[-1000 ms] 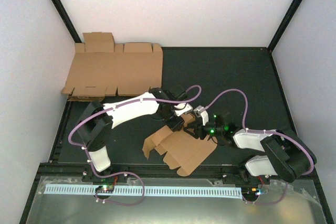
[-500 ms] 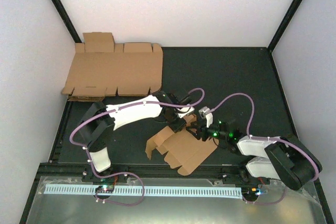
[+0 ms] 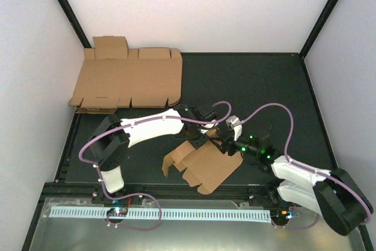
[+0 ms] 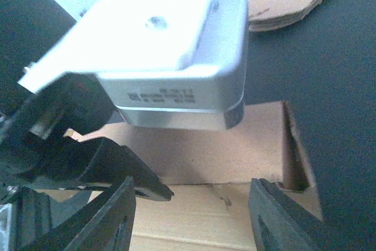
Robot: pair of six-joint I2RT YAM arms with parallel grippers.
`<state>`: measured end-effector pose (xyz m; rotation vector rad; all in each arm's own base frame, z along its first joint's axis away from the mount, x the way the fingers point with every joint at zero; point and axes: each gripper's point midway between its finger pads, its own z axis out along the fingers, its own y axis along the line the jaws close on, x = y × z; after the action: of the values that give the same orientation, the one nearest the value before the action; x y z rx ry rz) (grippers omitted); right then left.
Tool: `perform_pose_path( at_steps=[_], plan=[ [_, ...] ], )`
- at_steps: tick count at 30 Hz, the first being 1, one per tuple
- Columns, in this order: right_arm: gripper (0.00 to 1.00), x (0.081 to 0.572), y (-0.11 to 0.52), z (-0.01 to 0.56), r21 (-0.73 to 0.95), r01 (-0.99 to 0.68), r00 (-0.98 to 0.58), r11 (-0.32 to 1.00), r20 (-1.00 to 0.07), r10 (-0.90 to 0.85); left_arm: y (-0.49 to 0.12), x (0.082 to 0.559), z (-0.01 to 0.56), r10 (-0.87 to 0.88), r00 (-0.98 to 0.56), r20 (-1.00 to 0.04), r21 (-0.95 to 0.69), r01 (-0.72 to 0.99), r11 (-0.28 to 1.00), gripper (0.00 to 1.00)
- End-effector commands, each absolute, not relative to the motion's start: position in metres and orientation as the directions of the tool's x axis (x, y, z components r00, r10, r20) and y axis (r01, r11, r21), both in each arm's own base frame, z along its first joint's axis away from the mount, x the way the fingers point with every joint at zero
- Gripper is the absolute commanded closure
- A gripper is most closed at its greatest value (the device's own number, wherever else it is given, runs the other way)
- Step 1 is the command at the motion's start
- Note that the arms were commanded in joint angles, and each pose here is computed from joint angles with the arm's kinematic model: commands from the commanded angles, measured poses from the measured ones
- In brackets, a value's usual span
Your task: Fold the paper box
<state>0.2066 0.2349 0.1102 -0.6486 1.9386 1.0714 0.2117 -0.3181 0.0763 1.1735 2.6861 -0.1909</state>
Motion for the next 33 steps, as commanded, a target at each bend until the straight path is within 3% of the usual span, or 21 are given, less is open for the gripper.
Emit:
perform_pose_path(
  at_steps=[1, 7, 10, 27, 33],
  plan=[
    [0.41, 0.214, 0.221, 0.114, 0.388, -0.703, -0.514, 0.596, -0.856, -0.050, -0.320, 0.217, 0.079, 0.718, -0.653, -0.242, 0.003, 0.739, 0.674, 0.55],
    [0.33, 0.238, 0.179, 0.122, 0.372, -0.518, -0.447, 0.771, -0.885, 0.127, -0.321, 0.215, 0.079, 0.724, -0.645, -0.244, -0.009, 0.748, 0.664, 0.55],
    [0.35, 0.245, 0.170, 0.118, 0.360, -0.466, -0.442, 0.808, -0.886, 0.140, -0.322, 0.213, 0.079, 0.729, -0.639, -0.246, -0.014, 0.754, 0.657, 0.55],
    [0.34, 0.230, 0.215, 0.088, 0.300, -0.710, -0.425, 0.637, -0.904, -0.048, -0.323, 0.209, 0.078, 0.756, -0.609, -0.240, -0.028, 0.783, 0.622, 0.55],
    [0.39, 0.217, 0.236, 0.087, 0.312, -0.802, -0.420, 0.510, -0.901, -0.109, -0.324, 0.209, 0.079, 0.763, -0.599, -0.243, -0.031, 0.791, 0.611, 0.55]
  ],
)
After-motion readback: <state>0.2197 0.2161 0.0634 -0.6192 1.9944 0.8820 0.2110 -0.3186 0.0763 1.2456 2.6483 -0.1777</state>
